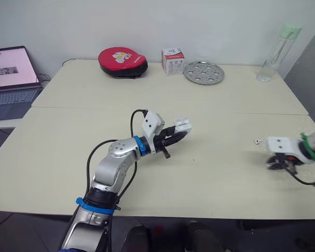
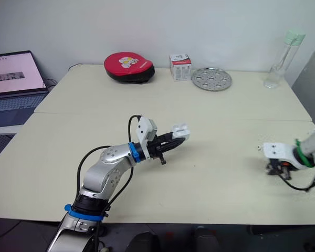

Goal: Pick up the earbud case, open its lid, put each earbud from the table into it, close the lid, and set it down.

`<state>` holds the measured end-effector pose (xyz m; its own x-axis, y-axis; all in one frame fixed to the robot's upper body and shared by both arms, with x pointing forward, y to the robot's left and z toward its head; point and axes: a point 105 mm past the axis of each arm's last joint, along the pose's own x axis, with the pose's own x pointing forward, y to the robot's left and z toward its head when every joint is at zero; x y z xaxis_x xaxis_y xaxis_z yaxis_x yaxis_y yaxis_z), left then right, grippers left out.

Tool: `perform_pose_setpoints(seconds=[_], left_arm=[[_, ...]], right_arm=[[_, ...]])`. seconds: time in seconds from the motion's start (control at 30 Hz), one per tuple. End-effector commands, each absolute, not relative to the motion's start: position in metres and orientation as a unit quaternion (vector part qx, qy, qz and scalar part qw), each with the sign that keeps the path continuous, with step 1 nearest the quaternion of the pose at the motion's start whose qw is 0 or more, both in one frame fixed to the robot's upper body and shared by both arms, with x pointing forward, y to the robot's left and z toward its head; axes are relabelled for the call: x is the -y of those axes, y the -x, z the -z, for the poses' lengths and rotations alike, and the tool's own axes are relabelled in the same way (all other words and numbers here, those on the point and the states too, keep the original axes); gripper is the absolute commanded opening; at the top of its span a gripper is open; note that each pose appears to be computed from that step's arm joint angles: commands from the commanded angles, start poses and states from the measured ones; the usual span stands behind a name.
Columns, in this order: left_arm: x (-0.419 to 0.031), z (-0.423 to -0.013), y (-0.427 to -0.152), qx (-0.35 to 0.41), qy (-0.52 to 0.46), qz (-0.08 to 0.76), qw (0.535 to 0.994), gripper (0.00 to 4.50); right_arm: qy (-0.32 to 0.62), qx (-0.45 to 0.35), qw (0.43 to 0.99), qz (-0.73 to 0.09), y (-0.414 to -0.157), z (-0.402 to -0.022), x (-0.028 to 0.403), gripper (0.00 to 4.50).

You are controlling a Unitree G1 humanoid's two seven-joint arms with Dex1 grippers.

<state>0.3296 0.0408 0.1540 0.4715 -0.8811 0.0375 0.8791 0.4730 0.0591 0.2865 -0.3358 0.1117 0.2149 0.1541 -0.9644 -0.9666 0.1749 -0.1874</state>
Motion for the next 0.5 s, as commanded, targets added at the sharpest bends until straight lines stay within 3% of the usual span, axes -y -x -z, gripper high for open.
perform_pose_setpoints(seconds=[0.03, 0.5], left_arm=[[-0.036, -0.159, -0.323, 0.053, -0.016, 0.514, 0.856, 0.76], [-0.038, -0.156, -0.322, 0.048, -0.015, 0.505, 0.862, 0.76]], right_arm=[[0.493, -0.472, 0.6, -0.417, -0.273, -0.116, 0.364, 0.39], [0.49, -0.493, 0.604, -0.39, -0.269, -0.1, 0.384, 0.39]])
